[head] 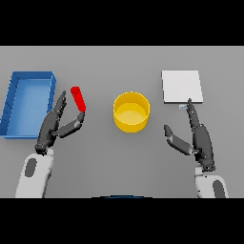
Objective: Pick up the red beaker and tilt it to pour out 1 green nut into yellow bowl. Pick up the yellow bowl and place it on the metallic measuring scale.
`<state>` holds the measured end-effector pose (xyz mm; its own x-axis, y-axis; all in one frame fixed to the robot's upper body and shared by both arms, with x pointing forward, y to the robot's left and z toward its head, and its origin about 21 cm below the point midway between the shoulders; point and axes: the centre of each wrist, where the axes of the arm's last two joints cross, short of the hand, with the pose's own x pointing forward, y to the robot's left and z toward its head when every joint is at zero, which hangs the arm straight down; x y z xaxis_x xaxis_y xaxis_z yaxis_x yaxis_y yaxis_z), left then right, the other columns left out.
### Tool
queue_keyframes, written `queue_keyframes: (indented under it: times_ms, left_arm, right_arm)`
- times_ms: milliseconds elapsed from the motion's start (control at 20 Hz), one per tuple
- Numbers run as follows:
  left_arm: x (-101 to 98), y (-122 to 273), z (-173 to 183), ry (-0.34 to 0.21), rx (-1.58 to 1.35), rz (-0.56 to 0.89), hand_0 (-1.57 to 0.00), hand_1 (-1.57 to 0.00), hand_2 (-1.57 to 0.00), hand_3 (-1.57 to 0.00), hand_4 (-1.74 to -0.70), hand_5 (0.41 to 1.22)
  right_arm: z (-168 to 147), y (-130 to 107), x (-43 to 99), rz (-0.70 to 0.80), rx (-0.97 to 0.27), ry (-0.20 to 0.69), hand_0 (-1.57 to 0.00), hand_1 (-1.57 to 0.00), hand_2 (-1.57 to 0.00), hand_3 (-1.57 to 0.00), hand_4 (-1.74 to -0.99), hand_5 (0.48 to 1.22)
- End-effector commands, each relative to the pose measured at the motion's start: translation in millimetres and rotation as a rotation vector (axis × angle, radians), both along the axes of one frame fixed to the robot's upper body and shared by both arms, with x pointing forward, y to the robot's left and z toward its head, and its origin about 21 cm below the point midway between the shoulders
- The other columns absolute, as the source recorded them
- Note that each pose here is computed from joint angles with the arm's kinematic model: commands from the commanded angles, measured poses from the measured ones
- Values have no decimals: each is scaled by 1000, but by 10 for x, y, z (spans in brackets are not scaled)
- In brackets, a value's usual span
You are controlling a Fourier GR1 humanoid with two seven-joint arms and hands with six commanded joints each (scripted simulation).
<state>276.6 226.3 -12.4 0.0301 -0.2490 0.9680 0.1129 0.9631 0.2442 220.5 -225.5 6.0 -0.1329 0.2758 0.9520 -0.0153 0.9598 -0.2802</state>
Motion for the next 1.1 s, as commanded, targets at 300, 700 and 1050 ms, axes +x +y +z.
queue_keyframes:
  times_ms: [300, 700, 1050]
  left_arm:
    - [392, -78, -52, -24, 1, -7, 1, 1, 1, 1, -1276, 680]
    - [643, -183, -73, 3, 23, -27, 1, 1, 1, 1, -1290, 684]
    - [806, -267, -80, -4, -11, -39, 1, 1, 1, 1, -1329, 695]
  right_arm:
    - [-11, -10, 9, -3, -9, -5, 1, 1, 1, 1, -1267, 635]
    - [-1, -18, -33, 3, 1, -7, 1, 1, 1, 1, -1269, 643]
    - [20, -38, 14, -16, -3, 9, 1, 1, 1, 1, -1264, 640]
